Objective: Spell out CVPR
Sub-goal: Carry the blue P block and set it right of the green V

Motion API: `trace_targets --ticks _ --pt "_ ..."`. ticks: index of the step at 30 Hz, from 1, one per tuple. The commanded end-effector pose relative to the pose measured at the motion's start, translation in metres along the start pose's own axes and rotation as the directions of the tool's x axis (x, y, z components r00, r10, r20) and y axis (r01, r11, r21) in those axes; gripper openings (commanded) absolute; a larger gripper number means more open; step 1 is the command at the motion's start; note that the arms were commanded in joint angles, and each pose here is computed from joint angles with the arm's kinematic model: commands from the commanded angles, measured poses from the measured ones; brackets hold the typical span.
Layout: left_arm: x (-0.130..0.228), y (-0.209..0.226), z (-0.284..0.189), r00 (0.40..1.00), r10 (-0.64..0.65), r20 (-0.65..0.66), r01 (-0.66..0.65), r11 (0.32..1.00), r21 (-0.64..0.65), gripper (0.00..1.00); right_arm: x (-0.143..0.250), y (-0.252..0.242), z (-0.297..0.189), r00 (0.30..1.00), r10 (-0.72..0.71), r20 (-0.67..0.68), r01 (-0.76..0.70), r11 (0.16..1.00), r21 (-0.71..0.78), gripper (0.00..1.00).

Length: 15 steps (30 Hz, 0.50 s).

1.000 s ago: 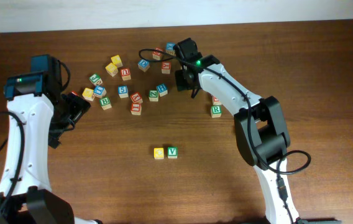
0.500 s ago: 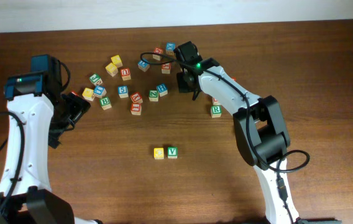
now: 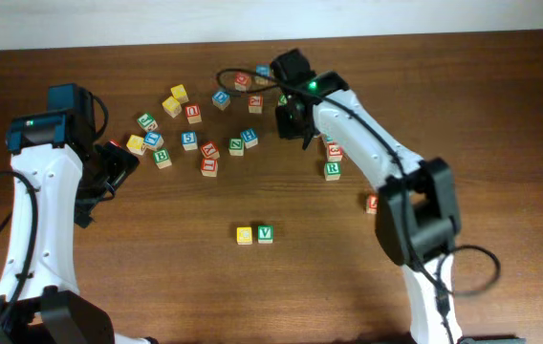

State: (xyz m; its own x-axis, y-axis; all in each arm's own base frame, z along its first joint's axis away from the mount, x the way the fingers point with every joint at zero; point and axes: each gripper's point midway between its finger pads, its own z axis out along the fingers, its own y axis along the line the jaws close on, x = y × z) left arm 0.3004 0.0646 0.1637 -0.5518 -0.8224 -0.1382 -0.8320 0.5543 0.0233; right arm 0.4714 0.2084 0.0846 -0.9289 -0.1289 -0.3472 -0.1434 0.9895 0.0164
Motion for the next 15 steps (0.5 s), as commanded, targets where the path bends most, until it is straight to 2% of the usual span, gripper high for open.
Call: trace_targets --ticks 1,5,7,9,12,15 --pt "-0.001 0.002 0.001 1.0 -0.016 -0.002 0.016 1.0 -0.004 0.99 -0.021 -0.003 -0.119 0.985 0.029 0.167 -0.018 0.997 -0.069 0.19" --pt "-0.001 0.002 0.001 1.0 -0.016 -0.002 0.016 1.0 -0.004 0.99 0.011 -0.023 -0.247 0.956 0.049 0.289 -0.017 0.994 -0.111 0.19" --pt "-0.001 0.002 0.001 1.0 -0.016 -0.001 0.016 1.0 -0.004 0.99 0.038 -0.03 -0.276 0.961 0.062 0.271 -0.027 0.991 -0.134 0.19" --pt "-0.001 0.002 0.001 1.0 -0.016 -0.002 0.016 1.0 -0.004 0.99 0.076 -0.04 -0.285 0.981 0.094 0.171 -0.074 0.99 -0.118 0.19" --pt "-0.001 0.002 0.001 1.0 -0.016 -0.002 0.016 1.0 -0.004 0.99 0.118 -0.048 -0.271 0.987 0.161 -0.017 -0.162 0.985 -0.066 0.19" --pt "-0.001 0.002 0.001 1.0 -0.016 -0.001 0.016 1.0 -0.004 0.99 0.133 -0.042 -0.245 0.984 0.147 -0.1 -0.153 0.987 -0.055 0.19"
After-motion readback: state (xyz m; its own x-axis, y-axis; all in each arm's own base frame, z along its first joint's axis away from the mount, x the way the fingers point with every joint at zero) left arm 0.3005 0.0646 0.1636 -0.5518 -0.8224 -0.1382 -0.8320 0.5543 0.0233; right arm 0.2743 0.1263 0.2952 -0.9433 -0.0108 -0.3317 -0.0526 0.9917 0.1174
